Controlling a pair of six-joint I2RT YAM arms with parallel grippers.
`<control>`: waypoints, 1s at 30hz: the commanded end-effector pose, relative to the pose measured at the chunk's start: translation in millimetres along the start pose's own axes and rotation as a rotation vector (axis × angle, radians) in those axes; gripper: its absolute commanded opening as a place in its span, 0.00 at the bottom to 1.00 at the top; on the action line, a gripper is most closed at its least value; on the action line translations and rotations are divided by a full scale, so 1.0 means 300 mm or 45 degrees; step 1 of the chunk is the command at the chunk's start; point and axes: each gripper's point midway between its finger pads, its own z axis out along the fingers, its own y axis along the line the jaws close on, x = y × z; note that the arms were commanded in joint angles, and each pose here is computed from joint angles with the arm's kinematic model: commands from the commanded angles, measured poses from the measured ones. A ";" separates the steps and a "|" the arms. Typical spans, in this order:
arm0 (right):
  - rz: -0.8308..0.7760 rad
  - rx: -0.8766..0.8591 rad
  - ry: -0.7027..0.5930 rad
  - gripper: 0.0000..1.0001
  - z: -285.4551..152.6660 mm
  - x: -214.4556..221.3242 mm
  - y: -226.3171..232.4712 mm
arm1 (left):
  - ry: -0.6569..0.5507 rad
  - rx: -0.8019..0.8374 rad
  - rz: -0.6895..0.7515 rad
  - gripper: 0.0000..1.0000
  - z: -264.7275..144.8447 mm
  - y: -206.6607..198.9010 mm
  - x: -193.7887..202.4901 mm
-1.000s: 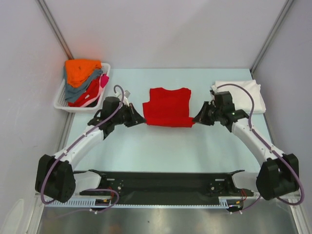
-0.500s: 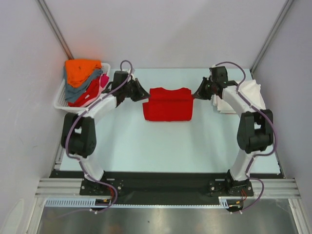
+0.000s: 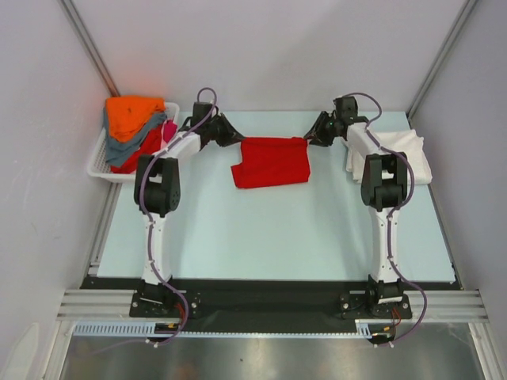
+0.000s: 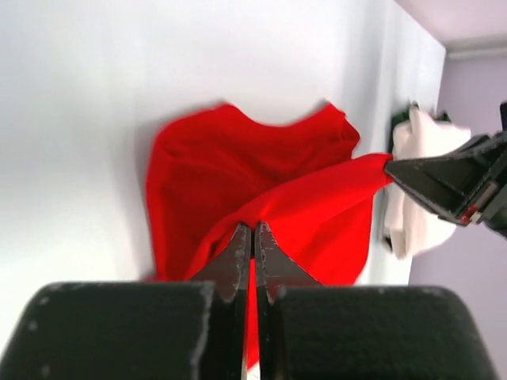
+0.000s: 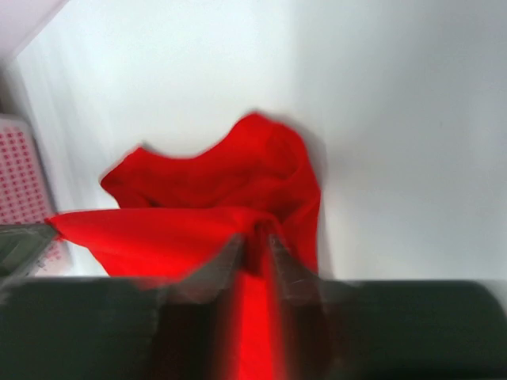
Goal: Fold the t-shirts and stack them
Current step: Fold the tshirt
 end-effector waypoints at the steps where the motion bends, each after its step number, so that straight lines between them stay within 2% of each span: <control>1: 0.023 -0.024 -0.048 0.48 0.038 -0.071 -0.004 | -0.086 0.038 -0.026 0.14 0.011 -0.005 -0.125; 2: 0.024 -0.008 -0.060 0.66 0.041 -0.077 -0.012 | -0.102 0.054 -0.012 0.31 0.016 -0.021 -0.152; 3: 0.027 0.015 -0.061 0.86 0.050 -0.069 -0.033 | -0.099 0.050 0.014 0.61 0.026 -0.013 -0.153; 4: 0.005 0.016 -0.070 0.88 0.042 -0.069 -0.034 | -0.086 0.039 0.027 0.73 0.046 0.006 -0.145; 5: -0.018 -0.006 -0.098 0.88 0.040 -0.081 -0.024 | -0.100 0.038 0.046 0.78 0.042 -0.002 -0.164; 6: -0.016 0.009 -0.073 0.86 0.050 -0.043 -0.059 | -0.098 0.021 0.082 0.79 0.041 0.009 -0.162; 12: -0.099 -0.025 -0.137 0.67 0.032 -0.021 -0.074 | -0.139 0.023 0.213 0.79 0.009 0.020 -0.144; 20: -0.133 -0.089 -0.077 0.66 0.097 0.003 -0.044 | -0.069 0.025 0.204 0.76 0.050 0.077 -0.076; 25: -0.105 -0.071 -0.034 0.61 0.154 0.045 -0.060 | -0.032 -0.001 0.190 0.73 0.092 0.111 -0.028; 30: -0.078 -0.084 -0.017 0.51 0.193 0.043 -0.066 | -0.011 -0.017 0.165 0.60 0.132 0.133 -0.001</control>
